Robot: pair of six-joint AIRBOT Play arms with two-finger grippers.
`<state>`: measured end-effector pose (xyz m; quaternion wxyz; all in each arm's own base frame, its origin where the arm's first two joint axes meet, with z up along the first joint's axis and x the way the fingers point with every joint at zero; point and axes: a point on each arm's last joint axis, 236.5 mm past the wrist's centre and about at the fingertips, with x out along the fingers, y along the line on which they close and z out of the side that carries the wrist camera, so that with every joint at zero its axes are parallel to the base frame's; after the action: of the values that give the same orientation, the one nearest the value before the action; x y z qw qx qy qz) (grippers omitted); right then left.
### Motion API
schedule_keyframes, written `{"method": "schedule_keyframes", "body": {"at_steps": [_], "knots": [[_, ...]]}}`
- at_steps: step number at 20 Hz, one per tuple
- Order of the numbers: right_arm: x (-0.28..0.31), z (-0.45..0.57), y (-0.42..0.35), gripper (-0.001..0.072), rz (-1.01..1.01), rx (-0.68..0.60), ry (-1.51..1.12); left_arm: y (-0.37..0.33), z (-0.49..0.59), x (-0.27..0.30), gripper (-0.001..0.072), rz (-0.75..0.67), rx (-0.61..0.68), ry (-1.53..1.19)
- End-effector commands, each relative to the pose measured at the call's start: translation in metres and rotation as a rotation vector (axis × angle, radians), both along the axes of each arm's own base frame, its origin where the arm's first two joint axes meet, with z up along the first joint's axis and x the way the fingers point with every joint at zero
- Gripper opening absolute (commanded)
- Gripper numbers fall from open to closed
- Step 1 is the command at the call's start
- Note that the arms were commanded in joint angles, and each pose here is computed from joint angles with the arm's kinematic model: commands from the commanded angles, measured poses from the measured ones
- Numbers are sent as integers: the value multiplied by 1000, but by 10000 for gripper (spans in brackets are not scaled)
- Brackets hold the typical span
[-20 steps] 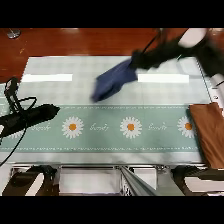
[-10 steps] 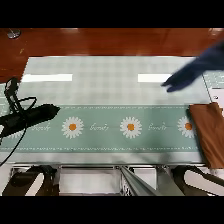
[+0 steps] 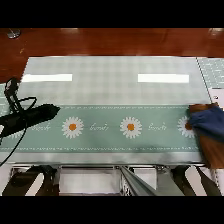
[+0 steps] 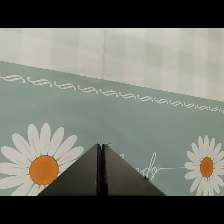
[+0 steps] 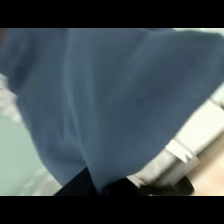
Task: Fold the shirts.
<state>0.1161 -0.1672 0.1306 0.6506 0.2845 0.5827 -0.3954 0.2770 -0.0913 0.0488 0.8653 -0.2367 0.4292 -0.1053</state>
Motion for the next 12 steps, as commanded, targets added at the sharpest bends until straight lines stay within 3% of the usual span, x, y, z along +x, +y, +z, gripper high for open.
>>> {"method": "schedule_keyframes", "body": {"at_steps": [1, 2, 4, 6, 7, 8, 9, 11, 12], "knots": [[-79, -46, 3, 574, -198, -47, 214, 0, 0, 0, 23, 1, 1, -1], [-80, -52, 4, 634, -193, -38, 224, 0, 0, 0, 23, 1, 1, -1], [-62, -52, -5, 634, -169, -46, 169, 0, 0, 0, 23, 1, 1, -1], [0, -38, -9, 612, -105, -17, -65, 0, 0, 0, 23, 1, 1, -1], [51, -25, 0, 470, -51, 38, -263, 0, 0, 0, 23, 1, 0, -1], [114, 1, 23, 135, 77, 121, -523, -1, 1, 0, 23, -2, -5, -1], [166, 35, 52, 20, 230, 179, -752, -3, 10, 6, 23, -23, 4, -48], [224, 76, 125, 20, 484, 269, -973, -25, 47, 21, 21, -138, -20, -141], [238, 69, 159, 19, 602, 269, -948, -35, 65, 29, 20, -200, -7, -158]]}}
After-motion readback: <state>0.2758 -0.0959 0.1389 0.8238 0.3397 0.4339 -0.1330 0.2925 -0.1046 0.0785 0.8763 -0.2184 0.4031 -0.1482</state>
